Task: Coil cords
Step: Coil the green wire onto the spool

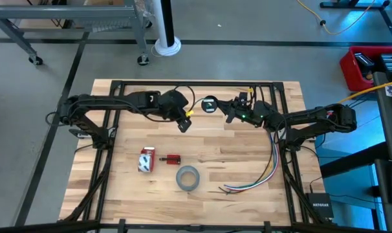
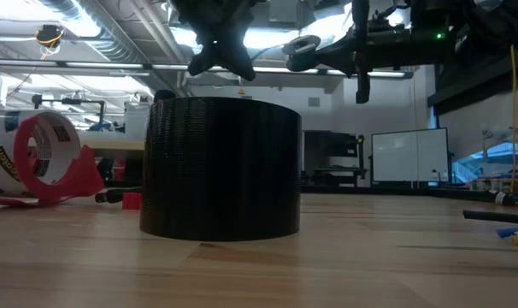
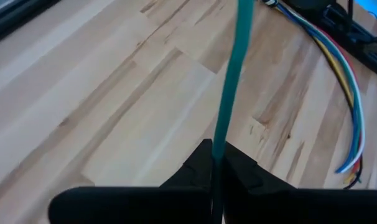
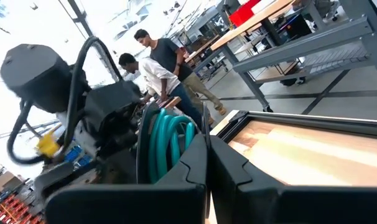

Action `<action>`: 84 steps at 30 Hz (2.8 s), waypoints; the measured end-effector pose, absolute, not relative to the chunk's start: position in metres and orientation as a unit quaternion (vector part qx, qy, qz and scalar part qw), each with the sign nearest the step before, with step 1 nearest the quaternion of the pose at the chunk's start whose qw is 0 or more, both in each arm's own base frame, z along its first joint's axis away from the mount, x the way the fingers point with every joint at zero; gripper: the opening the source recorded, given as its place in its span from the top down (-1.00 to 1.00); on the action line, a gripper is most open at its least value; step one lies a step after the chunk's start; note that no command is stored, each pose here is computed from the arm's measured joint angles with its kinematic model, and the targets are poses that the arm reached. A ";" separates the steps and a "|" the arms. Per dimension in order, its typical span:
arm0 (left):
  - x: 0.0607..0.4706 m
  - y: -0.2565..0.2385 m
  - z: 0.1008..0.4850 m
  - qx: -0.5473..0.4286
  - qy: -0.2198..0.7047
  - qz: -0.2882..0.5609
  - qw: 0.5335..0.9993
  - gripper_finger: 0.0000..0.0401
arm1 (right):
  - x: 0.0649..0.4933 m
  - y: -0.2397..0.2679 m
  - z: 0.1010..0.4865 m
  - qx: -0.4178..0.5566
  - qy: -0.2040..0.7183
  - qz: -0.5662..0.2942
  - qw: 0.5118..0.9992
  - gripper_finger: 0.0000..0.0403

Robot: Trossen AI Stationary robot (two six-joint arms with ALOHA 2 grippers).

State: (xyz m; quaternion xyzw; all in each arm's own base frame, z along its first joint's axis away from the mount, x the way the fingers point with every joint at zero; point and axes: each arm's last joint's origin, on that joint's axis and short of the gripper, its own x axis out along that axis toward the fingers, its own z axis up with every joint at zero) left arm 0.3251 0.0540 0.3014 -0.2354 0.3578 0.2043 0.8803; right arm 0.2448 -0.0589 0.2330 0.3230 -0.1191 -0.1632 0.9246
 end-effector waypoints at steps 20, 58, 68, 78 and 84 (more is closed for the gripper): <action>0.385 0.032 0.271 -0.281 0.258 0.158 0.911 1.00 | 0.248 -0.061 0.235 0.323 -0.114 -0.189 0.920 0.97; 0.407 0.034 0.267 -0.421 0.169 0.131 0.882 1.00 | 0.261 -0.062 0.204 0.330 -0.030 -0.189 0.924 0.97; 0.406 0.039 0.266 -0.441 0.176 0.122 0.871 1.00 | 0.261 -0.061 0.197 0.332 0.009 -0.184 0.925 0.97; 0.405 0.051 0.266 -0.450 0.173 0.125 0.867 1.00 | 0.260 -0.059 0.191 0.336 0.046 -0.174 0.925 0.97; 0.404 0.058 0.266 -0.449 0.173 0.123 0.868 1.00 | 0.260 -0.058 0.191 0.338 0.055 -0.157 0.926 0.97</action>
